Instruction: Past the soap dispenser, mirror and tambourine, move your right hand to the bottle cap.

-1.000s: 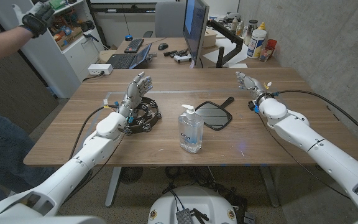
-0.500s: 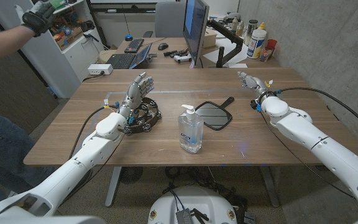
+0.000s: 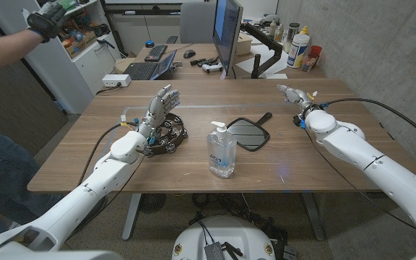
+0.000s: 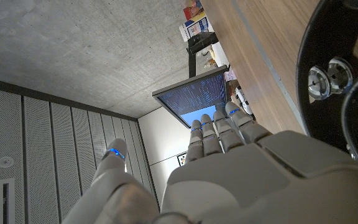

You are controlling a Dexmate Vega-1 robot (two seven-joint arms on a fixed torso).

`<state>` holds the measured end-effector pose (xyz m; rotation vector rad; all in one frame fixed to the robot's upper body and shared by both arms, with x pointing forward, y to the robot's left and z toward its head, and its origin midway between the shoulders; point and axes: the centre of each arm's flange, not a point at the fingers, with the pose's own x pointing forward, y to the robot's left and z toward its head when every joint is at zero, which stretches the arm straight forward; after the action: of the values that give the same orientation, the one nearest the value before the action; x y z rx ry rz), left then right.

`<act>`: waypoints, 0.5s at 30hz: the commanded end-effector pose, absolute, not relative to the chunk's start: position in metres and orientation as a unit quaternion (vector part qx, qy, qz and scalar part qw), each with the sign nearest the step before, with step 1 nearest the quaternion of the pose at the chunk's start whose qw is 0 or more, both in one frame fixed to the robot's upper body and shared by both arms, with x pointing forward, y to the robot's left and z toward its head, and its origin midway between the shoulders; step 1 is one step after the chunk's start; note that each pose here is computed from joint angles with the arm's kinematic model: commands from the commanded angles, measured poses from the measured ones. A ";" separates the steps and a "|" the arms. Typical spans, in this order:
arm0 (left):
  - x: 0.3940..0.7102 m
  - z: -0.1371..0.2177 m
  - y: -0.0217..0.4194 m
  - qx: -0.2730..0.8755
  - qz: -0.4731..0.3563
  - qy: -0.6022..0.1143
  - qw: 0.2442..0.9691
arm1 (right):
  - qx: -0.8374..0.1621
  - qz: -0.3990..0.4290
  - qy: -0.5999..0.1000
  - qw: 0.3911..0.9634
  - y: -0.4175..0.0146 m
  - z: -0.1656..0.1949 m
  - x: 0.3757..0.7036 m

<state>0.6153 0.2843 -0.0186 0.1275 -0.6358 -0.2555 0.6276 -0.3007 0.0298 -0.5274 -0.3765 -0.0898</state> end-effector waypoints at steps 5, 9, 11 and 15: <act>0.610 -0.016 0.286 0.073 -0.123 -0.314 0.939 | -0.299 -0.058 -0.149 0.941 -0.305 0.040 0.626; 0.609 -0.016 0.285 0.074 -0.123 -0.316 0.938 | -0.309 -0.064 -0.141 0.938 -0.306 0.043 0.626; 0.609 -0.016 0.285 0.076 -0.123 -0.316 0.938 | -0.313 -0.066 -0.138 0.937 -0.307 0.044 0.626; 0.608 -0.017 0.284 0.076 -0.123 -0.316 0.938 | -0.317 -0.069 -0.128 0.937 -0.309 0.045 0.626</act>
<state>0.6104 0.2850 -0.0168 0.1472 -0.6424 -0.2516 0.6266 -0.3048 0.0404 -0.6075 -0.3098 -0.1205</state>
